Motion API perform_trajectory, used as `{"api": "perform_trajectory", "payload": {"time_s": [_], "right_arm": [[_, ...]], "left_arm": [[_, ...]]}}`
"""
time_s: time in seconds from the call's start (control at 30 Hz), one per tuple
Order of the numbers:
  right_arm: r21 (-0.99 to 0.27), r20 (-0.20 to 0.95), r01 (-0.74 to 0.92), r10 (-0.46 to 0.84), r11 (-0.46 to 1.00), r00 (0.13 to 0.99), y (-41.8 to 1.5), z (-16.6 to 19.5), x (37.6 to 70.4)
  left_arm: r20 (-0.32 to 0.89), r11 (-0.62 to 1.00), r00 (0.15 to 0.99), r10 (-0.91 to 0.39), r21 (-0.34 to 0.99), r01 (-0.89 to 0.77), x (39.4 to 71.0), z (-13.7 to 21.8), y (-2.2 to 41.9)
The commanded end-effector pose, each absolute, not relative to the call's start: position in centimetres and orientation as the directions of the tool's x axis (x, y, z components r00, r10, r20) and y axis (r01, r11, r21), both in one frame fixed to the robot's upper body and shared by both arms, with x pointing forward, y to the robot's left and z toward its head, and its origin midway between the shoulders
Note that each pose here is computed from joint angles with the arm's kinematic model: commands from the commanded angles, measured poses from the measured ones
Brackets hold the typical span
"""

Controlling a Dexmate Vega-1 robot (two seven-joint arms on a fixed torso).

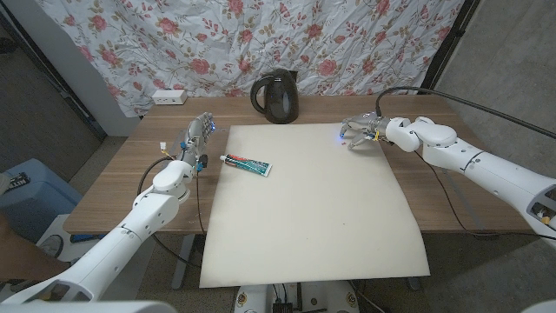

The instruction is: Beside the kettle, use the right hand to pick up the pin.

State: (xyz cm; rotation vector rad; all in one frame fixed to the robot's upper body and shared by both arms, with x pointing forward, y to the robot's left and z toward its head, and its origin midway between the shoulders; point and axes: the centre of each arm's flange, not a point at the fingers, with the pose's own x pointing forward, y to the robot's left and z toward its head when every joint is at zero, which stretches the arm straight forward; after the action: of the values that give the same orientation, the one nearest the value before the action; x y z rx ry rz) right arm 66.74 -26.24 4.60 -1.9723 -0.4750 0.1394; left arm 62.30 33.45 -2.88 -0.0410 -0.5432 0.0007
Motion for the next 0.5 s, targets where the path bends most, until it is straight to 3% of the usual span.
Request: {"api": "perform_trajectory", "payload": {"time_s": [0.03,0.5], "right_arm": [[-0.882,0.123,0.294,0.421,-0.369,0.899,-26.01,4.39,66.81],[-0.881,0.152,0.326,0.447,-0.342,0.881,-25.76,4.24,67.06]], "left_arm": [[0.509,0.999,0.860,0.012,-0.044,0.012,62.12,-3.39,33.32],[0.503,0.999,0.864,0.017,-0.050,0.010,62.07,-3.71,33.30]]}}
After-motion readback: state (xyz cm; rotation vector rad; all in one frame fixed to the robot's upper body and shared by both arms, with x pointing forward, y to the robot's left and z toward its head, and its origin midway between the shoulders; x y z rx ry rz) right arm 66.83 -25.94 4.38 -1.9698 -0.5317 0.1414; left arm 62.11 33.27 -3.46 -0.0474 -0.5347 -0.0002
